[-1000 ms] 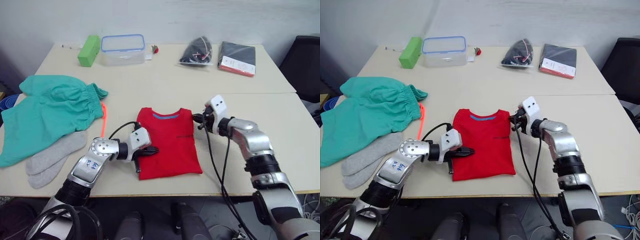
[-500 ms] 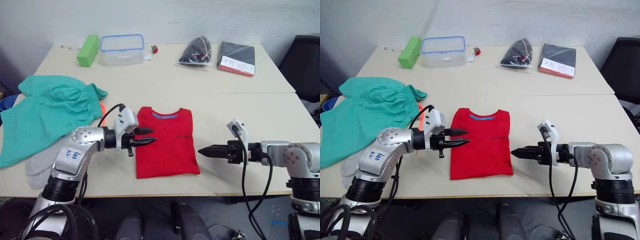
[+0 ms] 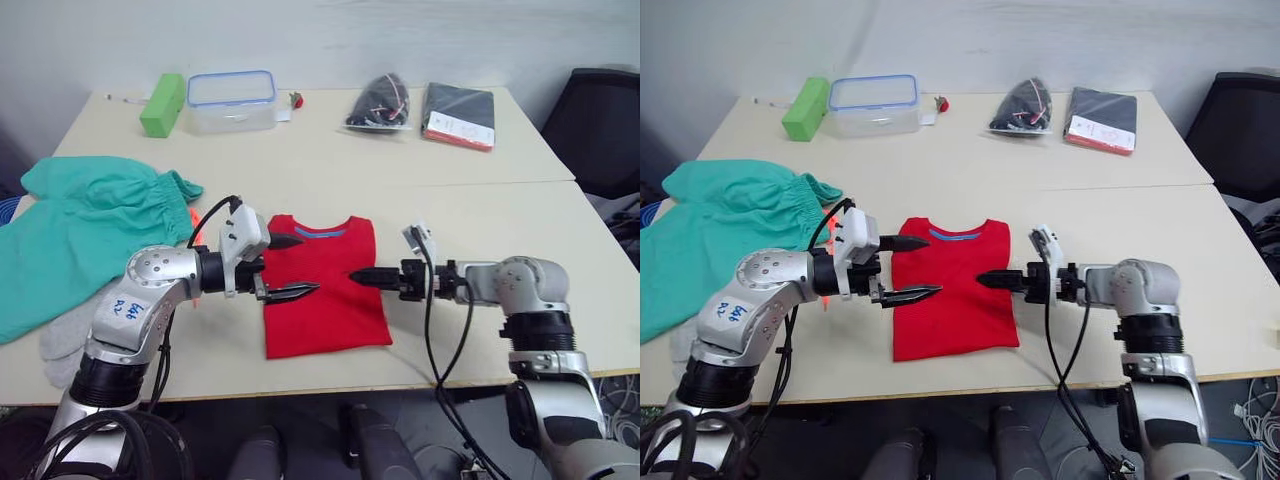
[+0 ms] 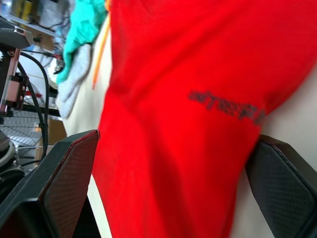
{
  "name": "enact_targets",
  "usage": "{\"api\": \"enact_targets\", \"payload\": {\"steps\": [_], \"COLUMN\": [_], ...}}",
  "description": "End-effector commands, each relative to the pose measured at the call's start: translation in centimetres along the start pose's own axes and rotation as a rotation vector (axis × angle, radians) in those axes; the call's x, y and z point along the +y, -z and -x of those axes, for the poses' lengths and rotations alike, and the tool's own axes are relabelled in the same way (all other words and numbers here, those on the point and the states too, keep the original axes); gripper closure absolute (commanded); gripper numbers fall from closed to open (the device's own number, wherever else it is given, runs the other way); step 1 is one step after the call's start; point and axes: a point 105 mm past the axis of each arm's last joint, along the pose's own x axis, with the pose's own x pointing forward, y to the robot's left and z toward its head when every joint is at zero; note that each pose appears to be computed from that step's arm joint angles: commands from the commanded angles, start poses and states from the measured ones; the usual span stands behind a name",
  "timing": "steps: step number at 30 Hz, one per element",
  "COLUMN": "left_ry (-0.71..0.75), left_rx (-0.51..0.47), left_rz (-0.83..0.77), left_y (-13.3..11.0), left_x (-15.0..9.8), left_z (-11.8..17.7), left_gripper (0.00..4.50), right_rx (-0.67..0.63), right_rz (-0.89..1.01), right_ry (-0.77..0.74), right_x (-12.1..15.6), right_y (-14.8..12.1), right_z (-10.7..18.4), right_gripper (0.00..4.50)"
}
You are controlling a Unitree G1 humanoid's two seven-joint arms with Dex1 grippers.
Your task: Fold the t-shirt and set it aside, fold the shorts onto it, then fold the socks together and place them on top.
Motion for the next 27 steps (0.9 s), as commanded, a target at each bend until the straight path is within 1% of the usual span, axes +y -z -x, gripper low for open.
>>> {"api": "enact_targets", "payload": {"steps": [1,3,8,10,14,17,20,22,24,25,27], "left_ry": [-0.020,-0.025,-0.030,-0.026,-0.009,0.015,0.035,0.050,0.063,0.072,0.082], "left_rx": [-0.030,-0.030,-0.022,-0.023,-0.027,-0.048,-0.095,-0.132,-0.147,-0.151,-0.181], "left_rz": [-0.031,-0.026,-0.021,-0.016,-0.010,-0.007,0.002,0.002,-0.006,-0.017,-0.041], "left_y": [-1.2,-1.2,-1.0,-1.0,-0.9,-1.3,-2.2,-2.9,-3.2,-3.3,-3.8], "left_x": [-0.3,-0.5,-0.9,-1.2,-1.5,-1.7,-1.7,-1.8,-1.9,-2.0,-2.0], "left_z": [0.8,0.9,1.1,1.0,0.8,0.5,0.3,0.1,-0.1,-0.1,-0.4], "left_gripper": [0.00,0.00,0.00,0.00,0.00,0.00,0.00,0.00,0.00,0.00,0.00], "right_rx": [0.059,0.056,0.060,0.036,0.013,0.020,0.034,0.035,0.031,0.026,0.004], "right_rz": [-0.067,-0.068,-0.024,0.022,0.054,0.121,0.196,0.233,0.246,0.259,0.278], "right_ry": [0.056,0.063,0.059,0.062,0.056,0.087,0.155,0.214,0.248,0.278,0.379], "right_x": [-2.1,-2.4,-2.4,-2.3,-2.0,-1.9,-2.4,-2.8,-2.9,-3.1,-3.9], "right_y": [1.7,1.5,1.3,0.9,0.4,0.1,-0.1,-0.4,-0.6,-0.8,-1.5], "right_z": [-1.9,-2.0,-1.4,-1.0,-0.7,0.0,2.3,5.0,6.8,8.2,12.6], "right_gripper": [0.19,0.66,2.43,3.16,4.47,4.47,4.47,4.47,4.47,4.47,4.47]}}
